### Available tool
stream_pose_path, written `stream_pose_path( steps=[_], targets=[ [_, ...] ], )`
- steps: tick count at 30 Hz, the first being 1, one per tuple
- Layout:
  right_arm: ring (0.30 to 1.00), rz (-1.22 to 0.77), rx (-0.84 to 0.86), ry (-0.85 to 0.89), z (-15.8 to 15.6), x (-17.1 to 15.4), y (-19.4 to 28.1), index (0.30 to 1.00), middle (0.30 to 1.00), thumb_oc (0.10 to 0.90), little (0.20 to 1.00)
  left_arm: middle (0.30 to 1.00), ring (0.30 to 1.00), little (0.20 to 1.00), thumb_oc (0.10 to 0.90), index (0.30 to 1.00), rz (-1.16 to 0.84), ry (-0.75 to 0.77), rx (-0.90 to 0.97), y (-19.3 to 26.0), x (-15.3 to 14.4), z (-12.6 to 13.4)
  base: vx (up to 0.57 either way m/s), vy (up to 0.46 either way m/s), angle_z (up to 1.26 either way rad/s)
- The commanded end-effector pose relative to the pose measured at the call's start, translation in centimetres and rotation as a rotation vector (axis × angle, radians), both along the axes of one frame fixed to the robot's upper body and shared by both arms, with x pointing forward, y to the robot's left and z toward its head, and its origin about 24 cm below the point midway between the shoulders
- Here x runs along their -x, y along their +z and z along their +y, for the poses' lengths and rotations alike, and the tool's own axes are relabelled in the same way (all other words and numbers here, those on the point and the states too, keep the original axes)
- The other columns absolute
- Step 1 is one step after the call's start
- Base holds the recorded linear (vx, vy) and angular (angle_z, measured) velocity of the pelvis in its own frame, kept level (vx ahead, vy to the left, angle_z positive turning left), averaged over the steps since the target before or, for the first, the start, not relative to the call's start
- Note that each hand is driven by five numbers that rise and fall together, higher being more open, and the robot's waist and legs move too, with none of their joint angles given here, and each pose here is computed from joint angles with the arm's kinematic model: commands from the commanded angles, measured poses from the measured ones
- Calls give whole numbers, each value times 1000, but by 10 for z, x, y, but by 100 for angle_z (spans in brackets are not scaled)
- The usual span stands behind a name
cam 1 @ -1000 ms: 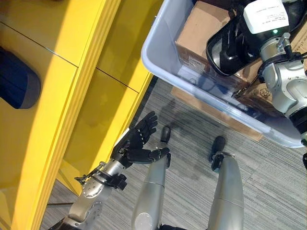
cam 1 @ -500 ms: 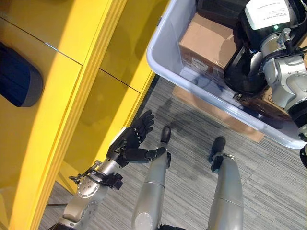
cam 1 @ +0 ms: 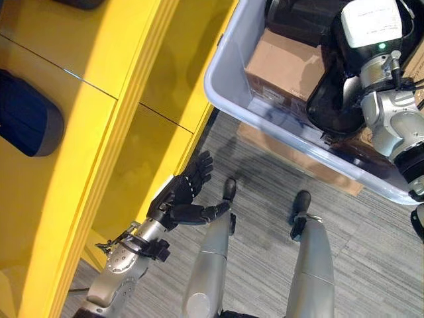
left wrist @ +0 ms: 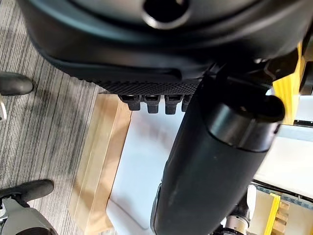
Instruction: Move parts from the plastic box to the shelf.
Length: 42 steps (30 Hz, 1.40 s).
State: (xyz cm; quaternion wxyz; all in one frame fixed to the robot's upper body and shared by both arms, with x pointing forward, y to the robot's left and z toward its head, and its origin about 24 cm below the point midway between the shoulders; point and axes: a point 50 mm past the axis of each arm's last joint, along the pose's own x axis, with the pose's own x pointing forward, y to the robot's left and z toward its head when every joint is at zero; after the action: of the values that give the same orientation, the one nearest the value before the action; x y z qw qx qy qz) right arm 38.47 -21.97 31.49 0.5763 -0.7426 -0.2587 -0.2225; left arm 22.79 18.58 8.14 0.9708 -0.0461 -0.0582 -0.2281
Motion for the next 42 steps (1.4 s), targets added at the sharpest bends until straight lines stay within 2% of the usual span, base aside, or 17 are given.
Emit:
stream_pose_path(
  steps=[1,10,21,26,27,28,29,37,42],
  targets=[
    [300,-326,-7,177,13,36,71,300,300,400,300,1000,1000,1000,900,1000,-189,-56,80,35,6,-10,-12,26,-3],
    [300,-364,6,354,27,67,61,300,300,400,300,1000,1000,1000,900,1000,-182,-29,101,34,5,-4,-5,8,-4],
    [300,-329,30,309,14,69,55,300,300,400,300,1000,1000,1000,900,1000,-181,-13,85,32,-1,-6,-17,-19,-9],
    [300,-238,63,272,12,63,50,300,300,400,300,1000,1000,1000,900,1000,-179,-12,75,32,-3,-5,0,0,0],
    [509,-233,65,273,13,63,49,509,509,549,509,1000,1000,1000,900,1000,-180,-12,75,32,-3,-6,0,0,0],
    [588,-222,69,275,14,62,49,588,588,606,588,1000,1000,1000,900,1000,-183,-16,77,32,-3,-6,0,0,0],
    [1000,-217,55,280,15,60,49,1000,1000,900,1000,1000,1000,1000,900,1000,-186,-16,74,32,-4,-7,0,0,0],
    [1000,-181,71,275,20,55,44,1000,1000,900,1000,1000,1000,1000,900,1000,-193,-4,80,33,-3,-6,4,-4,1],
    [1000,-131,45,216,9,51,34,1000,1000,900,1000,1000,1000,1000,900,1000,-193,-10,68,33,-1,-3,30,-81,6]
  ],
)
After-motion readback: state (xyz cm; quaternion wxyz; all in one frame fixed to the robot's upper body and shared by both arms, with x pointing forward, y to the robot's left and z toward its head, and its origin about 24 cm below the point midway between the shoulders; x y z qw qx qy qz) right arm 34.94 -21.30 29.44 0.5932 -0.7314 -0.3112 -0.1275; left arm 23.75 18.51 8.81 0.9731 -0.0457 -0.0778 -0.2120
